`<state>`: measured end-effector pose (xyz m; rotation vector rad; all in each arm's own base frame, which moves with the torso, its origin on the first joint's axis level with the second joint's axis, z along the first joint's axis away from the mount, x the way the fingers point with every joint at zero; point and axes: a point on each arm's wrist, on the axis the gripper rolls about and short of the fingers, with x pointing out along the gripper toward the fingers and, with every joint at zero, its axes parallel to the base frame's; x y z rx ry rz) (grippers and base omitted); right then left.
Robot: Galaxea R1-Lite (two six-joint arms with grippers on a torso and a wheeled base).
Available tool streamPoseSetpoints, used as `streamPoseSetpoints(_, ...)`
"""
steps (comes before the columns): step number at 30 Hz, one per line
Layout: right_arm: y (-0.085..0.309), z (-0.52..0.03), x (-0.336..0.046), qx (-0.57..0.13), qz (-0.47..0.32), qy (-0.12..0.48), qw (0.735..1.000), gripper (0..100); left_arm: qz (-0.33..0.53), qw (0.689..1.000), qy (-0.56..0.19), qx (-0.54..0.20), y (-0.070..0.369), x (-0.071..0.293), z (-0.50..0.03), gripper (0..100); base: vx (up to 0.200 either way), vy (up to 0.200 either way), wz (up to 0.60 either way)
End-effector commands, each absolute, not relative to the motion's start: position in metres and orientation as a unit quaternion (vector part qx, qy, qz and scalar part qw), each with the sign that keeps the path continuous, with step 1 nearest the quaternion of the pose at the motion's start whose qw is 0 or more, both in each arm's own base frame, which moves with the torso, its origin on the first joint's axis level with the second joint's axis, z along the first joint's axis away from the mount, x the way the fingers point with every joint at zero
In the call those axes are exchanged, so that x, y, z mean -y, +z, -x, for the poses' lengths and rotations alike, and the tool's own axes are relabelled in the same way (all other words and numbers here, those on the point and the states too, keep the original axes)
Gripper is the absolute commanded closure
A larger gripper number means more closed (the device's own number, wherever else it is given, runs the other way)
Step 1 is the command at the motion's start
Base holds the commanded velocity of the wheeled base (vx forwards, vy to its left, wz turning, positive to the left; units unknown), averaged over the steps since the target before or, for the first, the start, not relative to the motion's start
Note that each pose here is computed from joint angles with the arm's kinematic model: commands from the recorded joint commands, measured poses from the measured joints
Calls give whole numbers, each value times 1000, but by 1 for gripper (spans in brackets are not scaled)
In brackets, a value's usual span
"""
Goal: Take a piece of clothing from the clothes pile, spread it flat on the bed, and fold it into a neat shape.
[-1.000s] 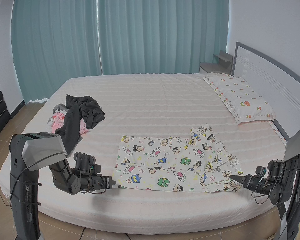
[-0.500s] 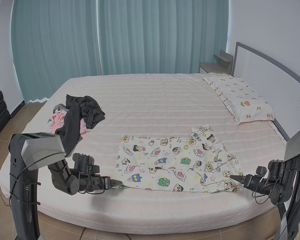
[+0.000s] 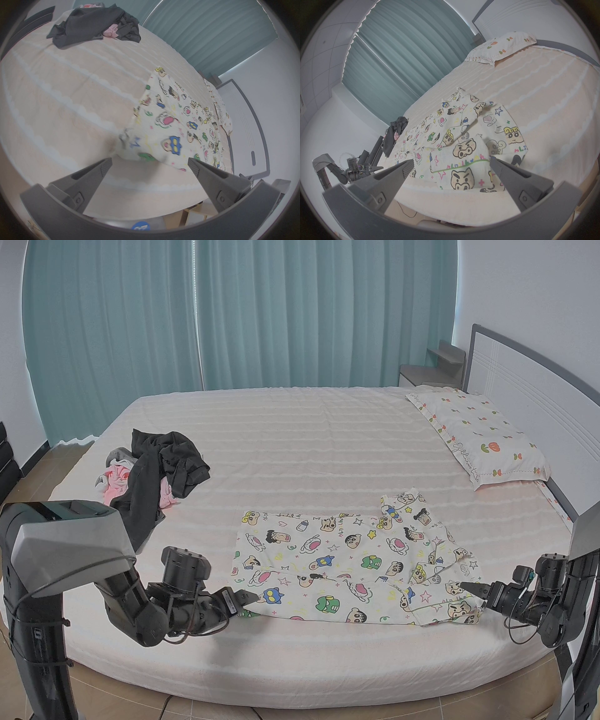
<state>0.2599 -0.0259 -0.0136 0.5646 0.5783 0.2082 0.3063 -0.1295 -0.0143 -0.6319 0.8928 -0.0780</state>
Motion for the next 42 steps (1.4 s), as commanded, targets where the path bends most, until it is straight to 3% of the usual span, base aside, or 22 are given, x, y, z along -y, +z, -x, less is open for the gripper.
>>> streamPoseSetpoints(1, -10, -251, 14, -287, -275, 80, 914, 0, 301, 853, -25, -426, -25, 168, -293, 0, 0, 0, 0)
streamPoseSetpoints(15, -17, -230, 12, -332, -284, 64, 897, 0, 267, 886, 60, -373, -54, 190, -303, 0, 0, 0, 0)
streamPoseSetpoints(36, -21, -219, 11, -357, -287, 55, 888, 0, 267, 898, 73, -342, -60, 192, -333, 0, 0, 0, 0)
streamPoseSetpoints(37, -21, -219, 11, -357, -286, 54, 888, 0, 267, 898, 73, -342, -59, 192, -333, 100, 0, 0, 0)
streamPoseSetpoints(42, -30, -217, 11, -371, -278, 19, 886, 0, 262, 901, 88, -333, -60, 191, -333, 100, 0, 0, 0)
